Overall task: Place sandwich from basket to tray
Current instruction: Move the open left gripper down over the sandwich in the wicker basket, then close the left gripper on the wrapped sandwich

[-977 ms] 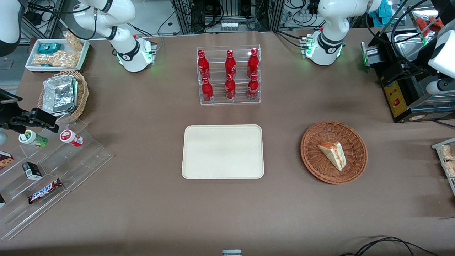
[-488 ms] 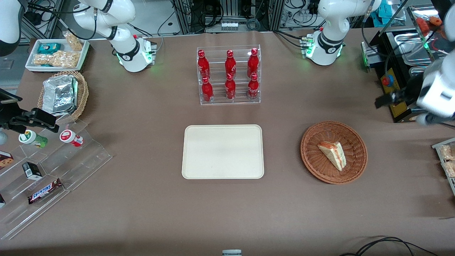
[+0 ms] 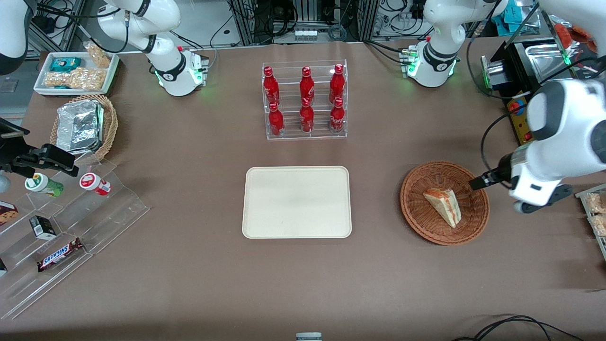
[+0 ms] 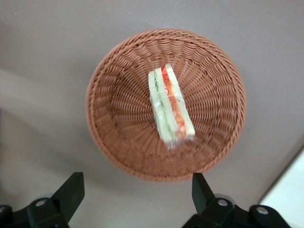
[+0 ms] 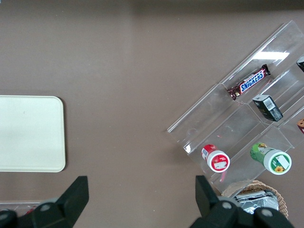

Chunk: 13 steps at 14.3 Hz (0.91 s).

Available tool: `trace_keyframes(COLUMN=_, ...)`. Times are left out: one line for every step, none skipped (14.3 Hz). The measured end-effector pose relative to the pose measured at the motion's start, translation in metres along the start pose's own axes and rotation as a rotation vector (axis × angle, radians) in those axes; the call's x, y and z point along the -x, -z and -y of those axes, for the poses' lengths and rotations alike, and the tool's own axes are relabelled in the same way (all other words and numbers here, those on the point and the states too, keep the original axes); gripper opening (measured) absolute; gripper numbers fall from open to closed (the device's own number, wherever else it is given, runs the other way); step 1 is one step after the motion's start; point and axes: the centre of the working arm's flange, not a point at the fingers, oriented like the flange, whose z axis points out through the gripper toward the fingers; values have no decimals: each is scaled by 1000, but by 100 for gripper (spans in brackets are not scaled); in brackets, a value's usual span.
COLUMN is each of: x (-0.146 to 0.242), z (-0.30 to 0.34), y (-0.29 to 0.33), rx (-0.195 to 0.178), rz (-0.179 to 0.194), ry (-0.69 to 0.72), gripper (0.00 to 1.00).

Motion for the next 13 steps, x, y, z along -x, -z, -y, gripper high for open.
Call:
trace_keyframes(x=-1, z=-1, y=-19, rx=8, rz=-10, ry=36, gripper=100)
trace_keyframes(x=-2, z=-2, y=-37, rx=18, rz=-22, ry=80, gripper=100)
trace_keyframes(x=-2, z=-5, y=-52, rx=33, rz=-39, ry=123, gripper=100)
trace_keyframes(x=-2, z=-10, y=-66, rx=46, rz=-52, ry=165, gripper=100)
trace_keyframes(x=-1, z=-15, y=-78, rx=57, rz=-60, ry=202, gripper=100)
trace_keyframes(x=-1, z=-20, y=-87, rx=64, rz=-63, ry=228, gripper=100)
trace_keyframes(x=-1, z=-23, y=-95, rx=68, rz=-63, ry=242, gripper=100)
trace_keyframes(x=-2, z=-24, y=-99, rx=69, rz=-61, ry=249, gripper=100)
trace_keyframes(x=-3, z=-25, y=-102, rx=70, rz=-61, ry=254, gripper=100)
trace_keyframes(x=-3, z=-25, y=-104, rx=69, rz=-58, ry=256, gripper=100)
trace_keyframes(x=-3, z=-25, y=-107, rx=65, rz=-54, ry=254, gripper=100)
trace_keyframes(x=-1, z=-26, y=-113, rx=61, rz=-51, ry=249, gripper=100)
trace_keyframes(x=0, z=-29, y=-121, rx=59, rz=-49, ry=243, gripper=100)
